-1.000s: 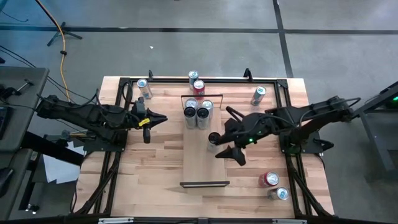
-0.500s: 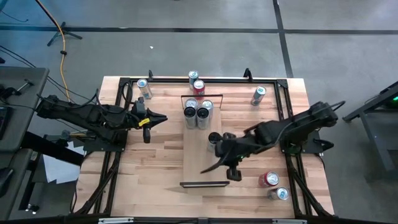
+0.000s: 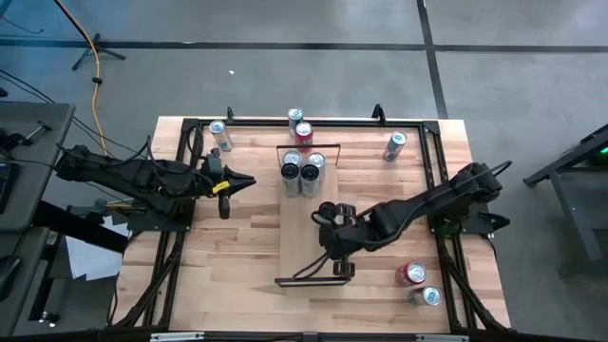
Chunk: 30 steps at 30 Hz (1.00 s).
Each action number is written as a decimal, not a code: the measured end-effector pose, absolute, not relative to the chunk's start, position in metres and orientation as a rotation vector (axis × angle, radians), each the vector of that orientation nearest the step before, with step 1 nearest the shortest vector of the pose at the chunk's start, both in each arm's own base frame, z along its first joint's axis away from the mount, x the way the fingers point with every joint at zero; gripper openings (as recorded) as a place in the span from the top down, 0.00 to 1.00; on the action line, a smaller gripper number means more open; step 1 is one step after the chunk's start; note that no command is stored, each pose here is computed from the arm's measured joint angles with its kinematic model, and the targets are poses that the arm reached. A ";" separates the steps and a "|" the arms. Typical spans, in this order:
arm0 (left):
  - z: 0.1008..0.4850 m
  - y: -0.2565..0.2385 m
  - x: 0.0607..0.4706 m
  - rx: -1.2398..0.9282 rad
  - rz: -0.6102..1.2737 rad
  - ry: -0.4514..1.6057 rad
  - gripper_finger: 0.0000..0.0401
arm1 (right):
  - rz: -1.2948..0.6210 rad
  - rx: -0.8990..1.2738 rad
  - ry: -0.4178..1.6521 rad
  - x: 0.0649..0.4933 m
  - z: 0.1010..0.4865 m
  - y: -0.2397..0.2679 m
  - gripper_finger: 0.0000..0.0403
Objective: Place canned beverage on shelf
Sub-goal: Put the white pink soda can on the shelf
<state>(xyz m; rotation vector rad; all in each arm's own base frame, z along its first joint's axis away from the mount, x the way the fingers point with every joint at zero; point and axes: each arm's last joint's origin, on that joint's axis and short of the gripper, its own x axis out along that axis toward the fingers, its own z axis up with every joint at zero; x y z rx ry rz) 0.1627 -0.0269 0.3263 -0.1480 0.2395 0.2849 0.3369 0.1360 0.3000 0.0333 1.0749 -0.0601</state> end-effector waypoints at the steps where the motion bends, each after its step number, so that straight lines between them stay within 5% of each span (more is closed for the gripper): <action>1: 0.326 -0.027 0.163 -0.145 0.286 0.246 1.00 | -0.086 0.024 1.078 0.339 0.296 0.136 1.00; 30: 0.324 -0.026 0.162 -0.135 0.295 0.266 1.00 | -0.401 0.149 1.094 0.360 0.271 0.105 1.00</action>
